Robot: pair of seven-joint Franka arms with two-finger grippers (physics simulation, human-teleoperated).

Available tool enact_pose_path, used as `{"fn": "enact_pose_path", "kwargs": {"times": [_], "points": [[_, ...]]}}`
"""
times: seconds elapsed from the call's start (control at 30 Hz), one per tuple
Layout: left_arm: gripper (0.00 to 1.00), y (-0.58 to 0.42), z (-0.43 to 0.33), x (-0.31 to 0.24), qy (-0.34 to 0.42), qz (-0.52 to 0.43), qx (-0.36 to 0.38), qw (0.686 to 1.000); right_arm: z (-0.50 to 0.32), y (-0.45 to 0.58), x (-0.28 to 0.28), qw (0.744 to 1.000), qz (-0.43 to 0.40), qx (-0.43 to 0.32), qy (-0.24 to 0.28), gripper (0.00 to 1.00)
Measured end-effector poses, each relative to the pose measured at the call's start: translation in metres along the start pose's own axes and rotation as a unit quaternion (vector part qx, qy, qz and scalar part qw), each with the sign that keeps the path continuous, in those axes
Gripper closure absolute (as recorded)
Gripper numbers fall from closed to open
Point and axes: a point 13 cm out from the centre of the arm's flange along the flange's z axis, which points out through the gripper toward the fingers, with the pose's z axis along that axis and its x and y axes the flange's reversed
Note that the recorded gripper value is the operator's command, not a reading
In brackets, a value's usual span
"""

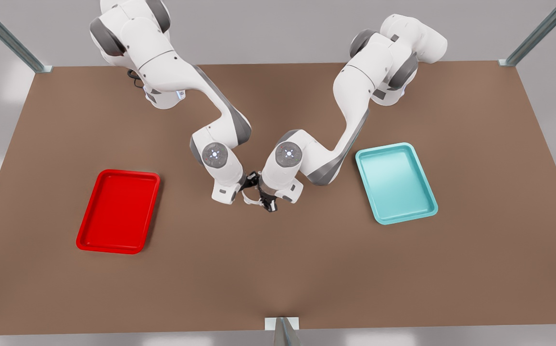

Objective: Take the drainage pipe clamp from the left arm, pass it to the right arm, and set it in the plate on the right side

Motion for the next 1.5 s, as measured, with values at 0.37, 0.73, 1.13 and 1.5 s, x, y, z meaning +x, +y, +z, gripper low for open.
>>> {"fn": "enact_pose_path", "kwargs": {"times": [0.37, 0.73, 1.13, 1.5], "points": [[0.0, -0.006, -0.004, -0.001, 0.0, -0.031, 0.008, 0.999, -0.004, 0.006, -0.008, 1.0, -0.011, -0.006, -0.008, 0.79], [0.0, -0.015, -0.013, -0.008, 0.003, -0.07, -0.007, 0.998, -0.005, 0.007, -0.011, 1.0, -0.012, 0.001, -0.01, 0.79], [0.0, -0.201, -0.285, -0.254, -0.038, -0.015, -0.034, 0.999, -0.001, -0.137, -0.017, 0.997, 0.072, 0.024, 0.01, 0.79], [0.0, -0.139, -0.33, -0.385, -0.111, 0.495, -0.169, 0.845, -0.063, -0.453, 0.141, 0.973, 0.185, 0.08, 0.114, 0.79]]}}
